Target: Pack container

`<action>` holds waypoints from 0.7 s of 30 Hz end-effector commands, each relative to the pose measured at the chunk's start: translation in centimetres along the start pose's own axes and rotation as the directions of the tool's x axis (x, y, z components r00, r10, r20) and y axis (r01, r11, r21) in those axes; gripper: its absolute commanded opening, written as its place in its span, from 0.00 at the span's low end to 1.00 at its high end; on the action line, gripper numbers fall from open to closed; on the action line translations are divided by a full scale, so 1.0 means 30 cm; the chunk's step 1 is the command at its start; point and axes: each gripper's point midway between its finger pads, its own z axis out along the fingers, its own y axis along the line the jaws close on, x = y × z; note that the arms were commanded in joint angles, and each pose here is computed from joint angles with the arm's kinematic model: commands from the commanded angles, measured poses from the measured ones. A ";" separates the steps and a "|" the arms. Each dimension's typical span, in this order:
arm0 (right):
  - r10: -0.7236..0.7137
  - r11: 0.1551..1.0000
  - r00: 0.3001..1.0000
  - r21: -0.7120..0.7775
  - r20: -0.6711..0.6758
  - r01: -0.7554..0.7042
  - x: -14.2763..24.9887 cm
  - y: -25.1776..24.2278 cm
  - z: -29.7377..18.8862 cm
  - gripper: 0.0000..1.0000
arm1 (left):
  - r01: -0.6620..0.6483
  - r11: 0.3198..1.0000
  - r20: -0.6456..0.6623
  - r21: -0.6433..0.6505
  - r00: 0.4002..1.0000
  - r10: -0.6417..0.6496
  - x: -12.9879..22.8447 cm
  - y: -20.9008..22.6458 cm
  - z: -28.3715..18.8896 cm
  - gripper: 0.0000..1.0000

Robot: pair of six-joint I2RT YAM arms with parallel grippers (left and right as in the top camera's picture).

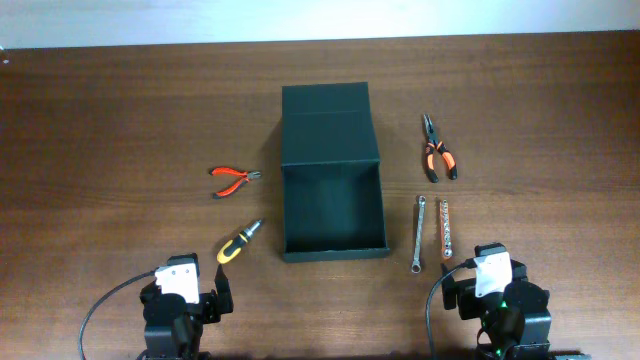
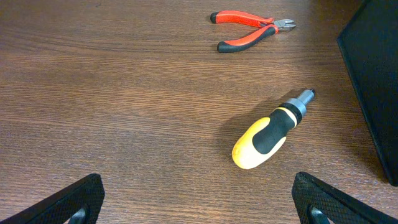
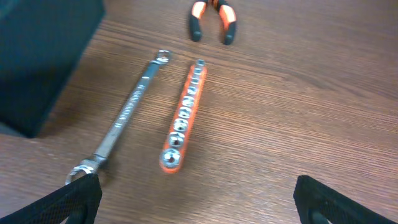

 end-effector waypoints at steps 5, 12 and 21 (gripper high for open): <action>-0.022 0.997 1.000 0.067 -0.008 0.023 0.011 -0.039 0.004 0.99 | -0.012 1.000 0.001 0.002 1.000 0.012 0.006 -0.001 0.004 0.99; -0.022 0.999 1.000 0.041 -0.001 0.022 0.006 -0.024 0.005 0.99 | -0.012 1.000 0.001 0.002 1.000 0.012 0.006 -0.001 0.004 0.99; -0.024 1.000 0.998 0.019 0.059 0.023 -0.247 -0.046 -0.068 0.99 | -0.012 1.000 0.001 0.002 1.000 0.012 0.006 -0.001 0.004 0.99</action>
